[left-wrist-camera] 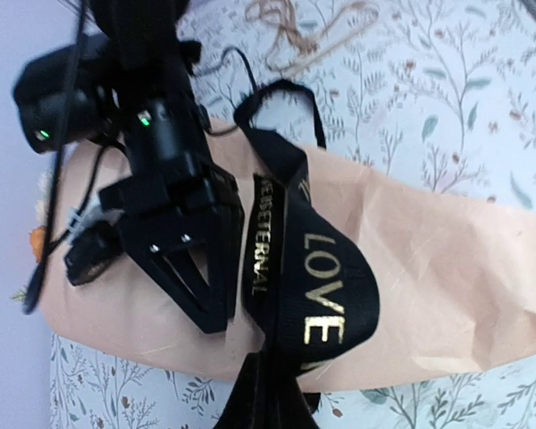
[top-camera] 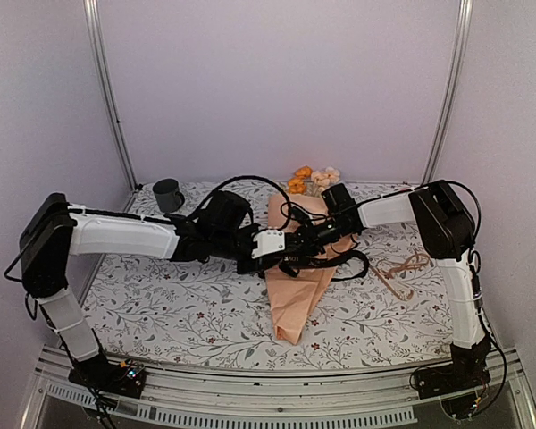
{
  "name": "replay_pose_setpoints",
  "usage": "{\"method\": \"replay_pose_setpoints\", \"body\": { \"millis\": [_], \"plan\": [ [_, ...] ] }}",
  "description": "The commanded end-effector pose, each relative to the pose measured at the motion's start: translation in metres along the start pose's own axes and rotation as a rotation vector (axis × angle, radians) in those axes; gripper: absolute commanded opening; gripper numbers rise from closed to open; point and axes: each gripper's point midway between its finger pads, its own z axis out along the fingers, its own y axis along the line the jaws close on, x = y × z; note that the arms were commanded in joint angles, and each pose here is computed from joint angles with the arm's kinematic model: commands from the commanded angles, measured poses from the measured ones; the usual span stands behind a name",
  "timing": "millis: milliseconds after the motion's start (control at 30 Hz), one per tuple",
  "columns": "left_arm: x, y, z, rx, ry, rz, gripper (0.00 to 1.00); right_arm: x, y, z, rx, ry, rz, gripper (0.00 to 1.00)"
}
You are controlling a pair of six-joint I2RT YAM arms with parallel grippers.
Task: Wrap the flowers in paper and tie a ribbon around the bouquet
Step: Cross the ribbon over the folded bouquet.
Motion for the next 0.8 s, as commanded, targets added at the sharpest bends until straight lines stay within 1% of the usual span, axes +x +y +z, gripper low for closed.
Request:
{"method": "replay_pose_setpoints", "body": {
  "millis": [0,133,200,367,467,567,733,767],
  "plan": [
    [-0.023,-0.021,-0.021,0.050,-0.133,-0.086,0.00,-0.004,0.011,-0.008,-0.014,-0.014,-0.025,0.24],
    [-0.026,-0.017,-0.028,0.021,-0.155,-0.126,0.00,-0.002,0.010,-0.007,-0.016,-0.009,-0.023,0.24],
    [-0.023,-0.003,-0.026,-0.045,-0.136,-0.145,0.00,-0.001,0.010,-0.007,-0.018,-0.006,-0.024,0.24],
    [0.007,0.052,-0.006,-0.258,0.014,-0.274,0.00,-0.002,0.015,-0.009,-0.029,-0.005,-0.035,0.24],
    [0.024,0.067,0.011,-0.330,0.101,-0.313,0.00,-0.003,0.017,-0.010,-0.029,-0.006,-0.041,0.24],
    [0.033,0.069,0.024,-0.345,0.137,-0.337,0.00,-0.002,0.018,-0.010,-0.032,-0.005,-0.040,0.25],
    [0.045,0.062,0.038,-0.318,0.182,-0.402,0.00,-0.004,0.024,-0.014,-0.032,-0.013,-0.048,0.25],
    [0.053,0.056,0.047,-0.304,0.205,-0.415,0.00,-0.006,0.025,-0.015,-0.029,-0.017,-0.051,0.25]
  ]
}}
